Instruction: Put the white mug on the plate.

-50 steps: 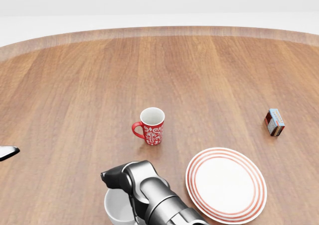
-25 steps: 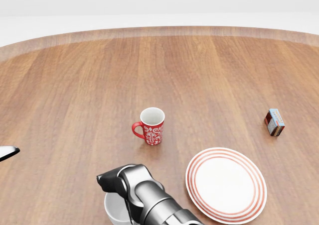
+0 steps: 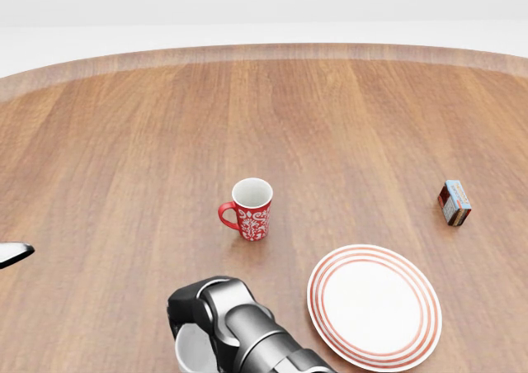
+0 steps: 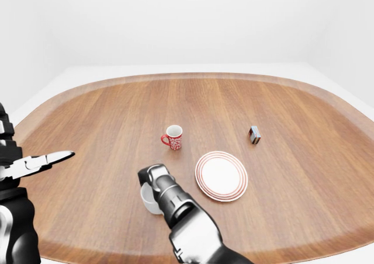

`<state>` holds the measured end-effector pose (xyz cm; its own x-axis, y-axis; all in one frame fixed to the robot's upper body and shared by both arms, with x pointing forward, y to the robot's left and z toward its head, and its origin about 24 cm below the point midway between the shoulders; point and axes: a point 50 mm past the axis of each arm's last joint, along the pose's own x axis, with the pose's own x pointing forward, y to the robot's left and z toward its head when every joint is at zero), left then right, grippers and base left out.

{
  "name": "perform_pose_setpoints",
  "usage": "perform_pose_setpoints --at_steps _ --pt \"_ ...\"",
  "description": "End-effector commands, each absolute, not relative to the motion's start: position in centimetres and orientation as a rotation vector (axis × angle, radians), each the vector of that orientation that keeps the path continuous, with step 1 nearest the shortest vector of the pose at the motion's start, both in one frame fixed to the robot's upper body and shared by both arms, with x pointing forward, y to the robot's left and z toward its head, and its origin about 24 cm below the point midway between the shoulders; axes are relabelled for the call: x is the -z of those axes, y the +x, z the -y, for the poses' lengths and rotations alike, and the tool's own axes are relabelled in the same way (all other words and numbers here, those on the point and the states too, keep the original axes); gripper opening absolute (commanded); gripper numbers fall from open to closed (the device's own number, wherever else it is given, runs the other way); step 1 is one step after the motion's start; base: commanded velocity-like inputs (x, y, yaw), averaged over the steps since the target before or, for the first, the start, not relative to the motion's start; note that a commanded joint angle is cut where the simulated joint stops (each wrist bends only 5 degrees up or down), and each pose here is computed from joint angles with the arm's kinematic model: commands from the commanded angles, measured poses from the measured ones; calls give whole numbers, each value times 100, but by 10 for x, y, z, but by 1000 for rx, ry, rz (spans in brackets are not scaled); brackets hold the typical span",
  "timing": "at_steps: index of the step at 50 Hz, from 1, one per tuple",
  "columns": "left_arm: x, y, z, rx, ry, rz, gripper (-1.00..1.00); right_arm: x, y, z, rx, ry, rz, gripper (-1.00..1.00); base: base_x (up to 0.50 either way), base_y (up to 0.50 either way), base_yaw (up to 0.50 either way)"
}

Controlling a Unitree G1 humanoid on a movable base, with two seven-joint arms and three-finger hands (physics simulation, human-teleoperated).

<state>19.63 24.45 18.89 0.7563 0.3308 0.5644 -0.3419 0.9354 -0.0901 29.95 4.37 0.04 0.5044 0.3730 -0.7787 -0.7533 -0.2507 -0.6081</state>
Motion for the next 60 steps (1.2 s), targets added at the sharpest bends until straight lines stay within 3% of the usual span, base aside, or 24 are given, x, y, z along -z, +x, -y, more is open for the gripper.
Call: perform_pose_setpoints --at_steps 1,12,18,28,36,60 --pt "-188 197 -244 -366 18 608 100 4 297 -42 -1106 -1469 -361 -100 0 0 0" --pt "-188 196 -245 -368 17 606 100 3 298 -43 -1100 -1466 -354 -100 0 0 0" --pt "-187 197 -245 -367 18 603 100 -14 316 -34 -1035 -1466 -334 -100 0 0 0" --pt "-188 198 -243 -365 23 604 100 -111 394 43 -737 -1581 -359 -100 0 0 0" --pt "-189 198 -243 -364 25 611 100 -169 422 117 -478 -1618 -432 -100 0 0 0" --pt "-190 199 -242 -359 31 613 100 -145 415 218 -153 -1417 -475 -100 0 0 0"
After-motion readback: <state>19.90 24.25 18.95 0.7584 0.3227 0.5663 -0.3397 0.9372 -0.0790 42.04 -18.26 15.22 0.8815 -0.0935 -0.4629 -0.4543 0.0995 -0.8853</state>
